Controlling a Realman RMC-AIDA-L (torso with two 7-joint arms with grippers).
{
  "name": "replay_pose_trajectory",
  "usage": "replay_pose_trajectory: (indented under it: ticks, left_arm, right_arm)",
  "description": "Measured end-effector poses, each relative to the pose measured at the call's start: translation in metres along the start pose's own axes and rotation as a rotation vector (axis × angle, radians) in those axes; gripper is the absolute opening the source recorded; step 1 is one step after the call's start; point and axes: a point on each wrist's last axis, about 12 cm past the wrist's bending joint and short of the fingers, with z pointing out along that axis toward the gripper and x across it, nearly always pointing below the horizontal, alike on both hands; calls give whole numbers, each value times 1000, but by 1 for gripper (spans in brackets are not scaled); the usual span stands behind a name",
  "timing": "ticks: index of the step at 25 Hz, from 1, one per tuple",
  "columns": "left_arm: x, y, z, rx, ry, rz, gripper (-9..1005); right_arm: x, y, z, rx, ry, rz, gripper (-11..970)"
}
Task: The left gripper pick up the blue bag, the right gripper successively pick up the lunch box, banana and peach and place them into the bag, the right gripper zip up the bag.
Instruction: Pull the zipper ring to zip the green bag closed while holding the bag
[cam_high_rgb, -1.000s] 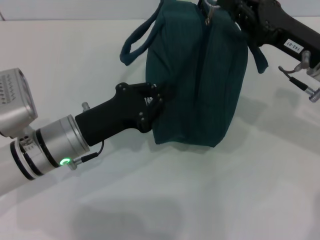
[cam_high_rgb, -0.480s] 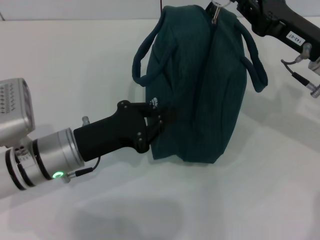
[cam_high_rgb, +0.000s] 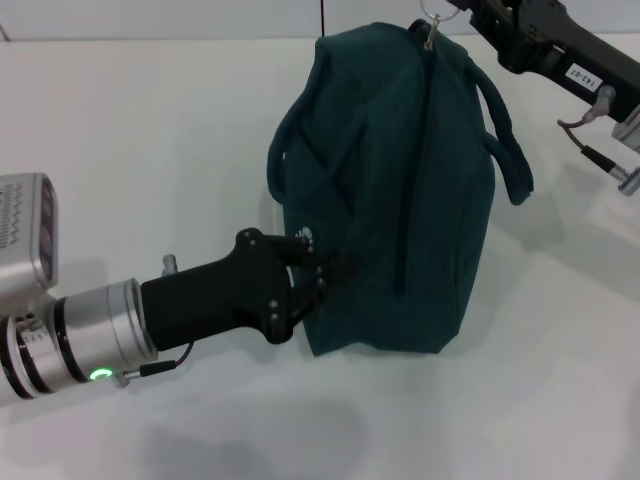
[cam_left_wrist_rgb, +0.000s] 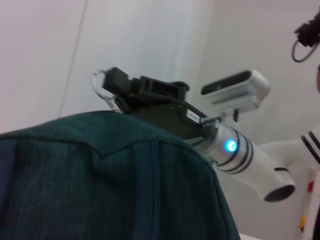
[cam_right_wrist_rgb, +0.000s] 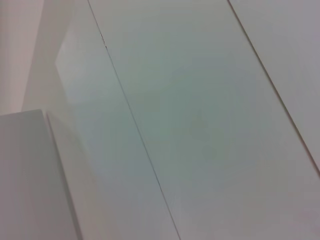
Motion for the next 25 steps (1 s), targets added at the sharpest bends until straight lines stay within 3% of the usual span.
replay_pose_trajectory:
  ticks: [9,15,18,25]
  left_arm:
    - [-3,-7,-6,113,50,21,69]
    - [-1,-9,-10,121,54,16,76]
    - [1,-9,-13,82,38,13,81]
    - [7,2,-28,-164,-25,-5,91]
  right_arm:
    - [0,-4,0,35,9,5,42]
    - [4,-8,2,67,37,15,44]
    - [4,-9,2,70,38,19,44]
    - [1,-5,-4,47,-9,84,46]
